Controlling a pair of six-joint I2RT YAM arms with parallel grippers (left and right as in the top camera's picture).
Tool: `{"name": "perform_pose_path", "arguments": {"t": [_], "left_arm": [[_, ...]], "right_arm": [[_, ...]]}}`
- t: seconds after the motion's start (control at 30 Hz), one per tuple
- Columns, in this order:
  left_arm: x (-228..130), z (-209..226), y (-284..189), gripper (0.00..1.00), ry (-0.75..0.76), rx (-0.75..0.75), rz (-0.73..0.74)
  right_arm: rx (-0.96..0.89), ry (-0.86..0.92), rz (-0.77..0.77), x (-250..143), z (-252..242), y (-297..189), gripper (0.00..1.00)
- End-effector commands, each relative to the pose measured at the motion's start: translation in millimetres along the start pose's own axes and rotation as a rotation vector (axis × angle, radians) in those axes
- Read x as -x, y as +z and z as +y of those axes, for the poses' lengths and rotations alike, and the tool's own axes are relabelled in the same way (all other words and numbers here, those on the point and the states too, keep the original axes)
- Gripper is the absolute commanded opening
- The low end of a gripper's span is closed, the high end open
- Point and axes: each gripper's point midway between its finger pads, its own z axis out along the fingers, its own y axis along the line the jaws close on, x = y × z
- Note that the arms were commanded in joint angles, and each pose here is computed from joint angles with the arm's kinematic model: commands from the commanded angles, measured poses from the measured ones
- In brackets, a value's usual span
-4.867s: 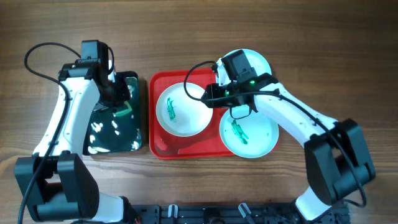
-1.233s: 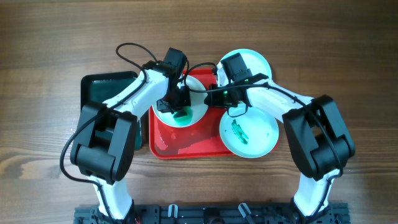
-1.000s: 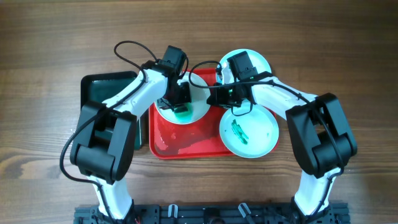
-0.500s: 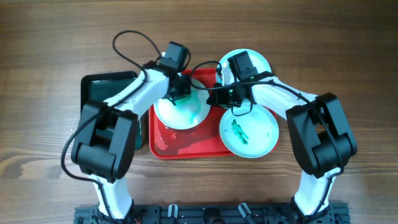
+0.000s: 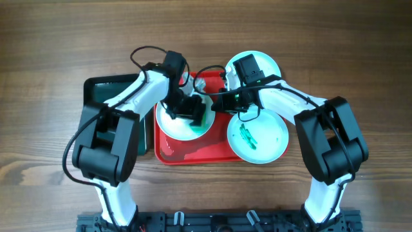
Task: Clean dirty plates on tray and stack at the side
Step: 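Scrub the tilted white plate with the sponge in the left gripper, then lift the sponge away with the left gripper toward the black tray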
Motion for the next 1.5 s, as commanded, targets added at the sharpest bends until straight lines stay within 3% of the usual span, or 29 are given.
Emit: {"name": "perform_pose_path", "arguments": {"t": [0.0,0.13,0.23,0.37,0.47,0.57,0.63,0.77,0.9,0.97,1.03,1.2,1.47], "left_arm": [[30,45,-2,0.04,-0.137,0.240,-0.138],[44,114,-41,0.04,-0.338,0.671,-0.321],[26,129,-60,0.04,-0.438,0.811,-0.307],[16,92,-64,0.04,-0.458,0.709,-0.195],[35,41,-73,0.04,-0.393,0.517,-0.178],[59,22,-104,0.04,-0.375,0.450,-0.242],[74,25,-127,0.04,-0.390,0.438,-0.307],[71,55,-144,0.04,-0.468,0.446,-0.323],[68,85,-162,0.04,-0.547,0.450,-0.350],[67,94,-167,0.04,-0.568,0.452,-0.356],[67,93,-166,0.04,-0.560,0.453,-0.355],[67,92,-166,0.04,-0.559,0.449,-0.353],[72,93,-167,0.04,-0.564,0.444,-0.377]], "right_arm": [[-0.009,0.020,0.006,1,-7,2,0.04],[-0.009,0.021,0.007,1,-7,2,0.04],[-0.015,0.022,0.007,0,-8,2,0.04],[-0.039,0.022,-0.002,2,-12,2,0.04],[-0.053,0.028,0.000,1,-15,2,0.04],[-0.068,0.028,-0.003,1,-17,1,0.04],[-0.096,0.022,-0.015,4,-19,-1,0.05],[-0.142,-0.043,-0.028,11,-17,-5,0.25],[-0.188,-0.088,-0.022,3,-8,7,0.34],[-0.217,-0.069,-0.029,1,-8,9,0.31],[-0.244,-0.002,-0.034,0,-13,8,0.05],[-0.296,0.020,-0.055,7,-13,-14,0.04],[-0.664,-0.066,-0.337,27,2,-144,0.04]]}}
